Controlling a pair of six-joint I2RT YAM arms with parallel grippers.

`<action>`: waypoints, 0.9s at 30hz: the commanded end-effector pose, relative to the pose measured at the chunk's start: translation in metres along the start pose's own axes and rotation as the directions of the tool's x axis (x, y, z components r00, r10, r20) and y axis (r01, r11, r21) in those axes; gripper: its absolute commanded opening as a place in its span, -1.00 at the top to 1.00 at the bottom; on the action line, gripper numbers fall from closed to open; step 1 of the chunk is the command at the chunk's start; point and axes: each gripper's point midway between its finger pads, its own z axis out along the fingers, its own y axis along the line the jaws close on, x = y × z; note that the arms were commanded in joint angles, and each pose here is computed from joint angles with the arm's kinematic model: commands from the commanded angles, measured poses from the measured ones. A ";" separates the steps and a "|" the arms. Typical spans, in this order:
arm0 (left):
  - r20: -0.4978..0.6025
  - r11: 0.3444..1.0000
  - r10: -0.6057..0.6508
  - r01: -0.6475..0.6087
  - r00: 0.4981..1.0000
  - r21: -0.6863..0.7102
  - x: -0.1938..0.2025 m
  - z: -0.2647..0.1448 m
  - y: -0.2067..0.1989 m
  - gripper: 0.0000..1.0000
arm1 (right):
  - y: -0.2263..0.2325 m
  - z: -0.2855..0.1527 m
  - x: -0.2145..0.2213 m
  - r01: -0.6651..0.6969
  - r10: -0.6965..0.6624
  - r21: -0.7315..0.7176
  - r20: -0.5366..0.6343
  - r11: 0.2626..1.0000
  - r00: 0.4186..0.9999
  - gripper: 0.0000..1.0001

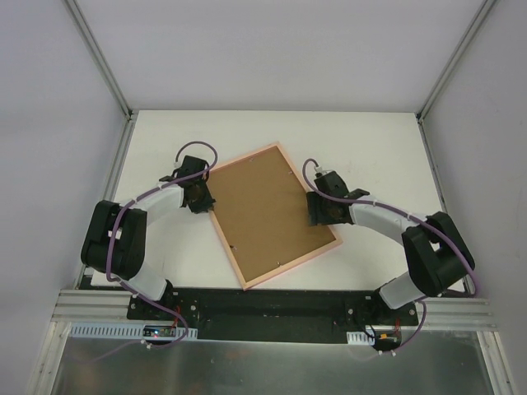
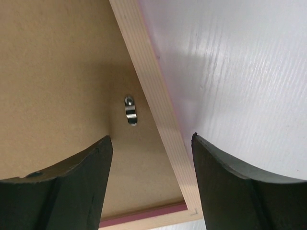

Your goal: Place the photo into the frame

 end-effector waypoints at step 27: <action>-0.044 0.996 0.079 -0.077 0.996 0.038 0.000 -0.002 0.005 1.00 | 0.016 0.015 -0.018 -0.053 0.053 -0.016 0.039 0.998 0.998 0.50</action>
